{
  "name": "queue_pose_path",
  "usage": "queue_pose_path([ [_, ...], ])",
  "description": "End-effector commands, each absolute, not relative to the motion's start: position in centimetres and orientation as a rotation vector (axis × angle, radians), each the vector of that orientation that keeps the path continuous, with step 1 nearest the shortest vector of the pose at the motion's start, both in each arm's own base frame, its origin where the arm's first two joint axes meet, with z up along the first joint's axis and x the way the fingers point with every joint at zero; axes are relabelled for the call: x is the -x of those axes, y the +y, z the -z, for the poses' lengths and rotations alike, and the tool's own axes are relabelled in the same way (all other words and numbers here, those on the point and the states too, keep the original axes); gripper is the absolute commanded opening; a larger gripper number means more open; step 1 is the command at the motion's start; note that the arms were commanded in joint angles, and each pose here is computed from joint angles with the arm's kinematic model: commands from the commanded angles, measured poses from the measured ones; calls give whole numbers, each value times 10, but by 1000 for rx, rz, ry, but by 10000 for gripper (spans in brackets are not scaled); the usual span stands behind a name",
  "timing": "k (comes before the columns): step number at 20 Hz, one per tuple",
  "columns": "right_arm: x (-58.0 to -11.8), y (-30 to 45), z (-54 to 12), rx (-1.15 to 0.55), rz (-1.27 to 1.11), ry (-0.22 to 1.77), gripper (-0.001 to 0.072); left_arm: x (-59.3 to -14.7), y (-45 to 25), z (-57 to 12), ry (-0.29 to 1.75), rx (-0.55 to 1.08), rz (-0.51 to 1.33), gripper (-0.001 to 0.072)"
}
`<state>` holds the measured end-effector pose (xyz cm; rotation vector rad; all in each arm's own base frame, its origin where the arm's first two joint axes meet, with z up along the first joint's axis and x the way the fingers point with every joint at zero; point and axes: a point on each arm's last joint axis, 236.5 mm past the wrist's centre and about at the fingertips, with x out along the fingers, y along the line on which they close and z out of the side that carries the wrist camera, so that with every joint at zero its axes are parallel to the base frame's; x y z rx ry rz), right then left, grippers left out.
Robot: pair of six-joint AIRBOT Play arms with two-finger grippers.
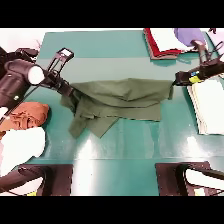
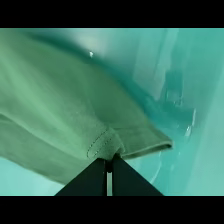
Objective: Fold the shirts.
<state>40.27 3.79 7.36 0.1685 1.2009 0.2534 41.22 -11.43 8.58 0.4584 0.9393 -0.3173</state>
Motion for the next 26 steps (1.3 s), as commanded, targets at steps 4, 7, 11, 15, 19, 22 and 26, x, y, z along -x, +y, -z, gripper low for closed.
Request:
queue_pose_path([
  [4, -415, 41, -71, -168, -255, 1220, 17, -484, -65, -158, 681, -382, 36, 408],
  [7, -411, 41, -81, -160, -264, 1225, 17, -474, -17, -162, 776, -114, -68, 408],
  [11, -407, 41, -90, -157, -256, 1179, 18, -452, -28, -110, 941, 210, 83, 410],
  [15, -404, 35, -95, -168, -240, 1158, 298, -417, -52, -42, 1107, 315, 172, 581],
  [19, -404, 35, -96, -196, -247, 1160, 484, -387, -88, -6, 1177, 332, 356, 581],
  [22, -403, 37, -96, -194, -251, 1160, 481, -371, -113, 14, 1202, 289, 439, 581],
  [26, -401, 44, -96, -183, -269, 1168, 452, -367, -132, 30, 1190, 212, 437, 578],
])
